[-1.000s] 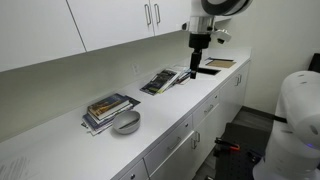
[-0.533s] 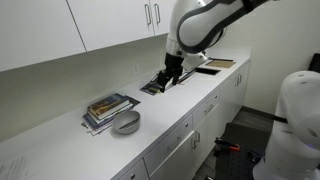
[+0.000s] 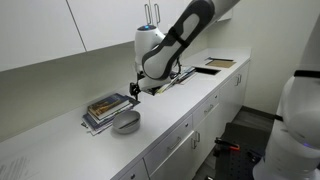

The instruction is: Pick up the pen in the bowl and put it on the table

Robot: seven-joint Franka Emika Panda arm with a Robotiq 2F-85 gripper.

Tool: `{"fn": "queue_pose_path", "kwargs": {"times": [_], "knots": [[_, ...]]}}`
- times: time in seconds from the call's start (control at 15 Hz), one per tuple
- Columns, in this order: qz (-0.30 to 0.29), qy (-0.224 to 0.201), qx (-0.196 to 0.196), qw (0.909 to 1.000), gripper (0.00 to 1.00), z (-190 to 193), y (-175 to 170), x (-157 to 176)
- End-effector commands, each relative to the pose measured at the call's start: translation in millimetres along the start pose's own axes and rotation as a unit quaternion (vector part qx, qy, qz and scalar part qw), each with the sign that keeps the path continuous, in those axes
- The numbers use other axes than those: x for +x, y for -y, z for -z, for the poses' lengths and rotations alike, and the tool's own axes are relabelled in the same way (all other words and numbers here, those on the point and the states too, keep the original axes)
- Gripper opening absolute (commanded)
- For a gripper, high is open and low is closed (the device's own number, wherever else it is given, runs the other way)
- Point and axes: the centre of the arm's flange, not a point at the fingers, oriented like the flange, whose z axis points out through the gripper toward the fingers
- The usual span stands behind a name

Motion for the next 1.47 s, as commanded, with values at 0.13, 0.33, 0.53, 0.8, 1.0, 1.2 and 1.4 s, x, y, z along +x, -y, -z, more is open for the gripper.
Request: {"fn": "queue_pose_path", "kwargs": {"times": [0.13, 0.33, 0.53, 0.8, 1.0, 1.2, 1.4], "knots": [[-0.144, 0.008, -0.057, 0.9878, 1.0, -49, 43, 28], [-0.221, 0.021, -0.076, 0.9722, 1.0, -73, 66, 30], [-0.287, 0.034, -0.103, 0.9517, 1.0, -97, 85, 36], [-0.376, 0.055, -0.131, 0.9155, 1.0, -127, 100, 47], [-0.441, 0.083, -0.141, 0.8824, 0.99, -144, 112, 54], [-0.504, 0.11, -0.143, 0.8445, 0.93, -157, 123, 63], [-0.568, 0.126, -0.139, 0.8017, 0.84, -169, 127, 71]]}}
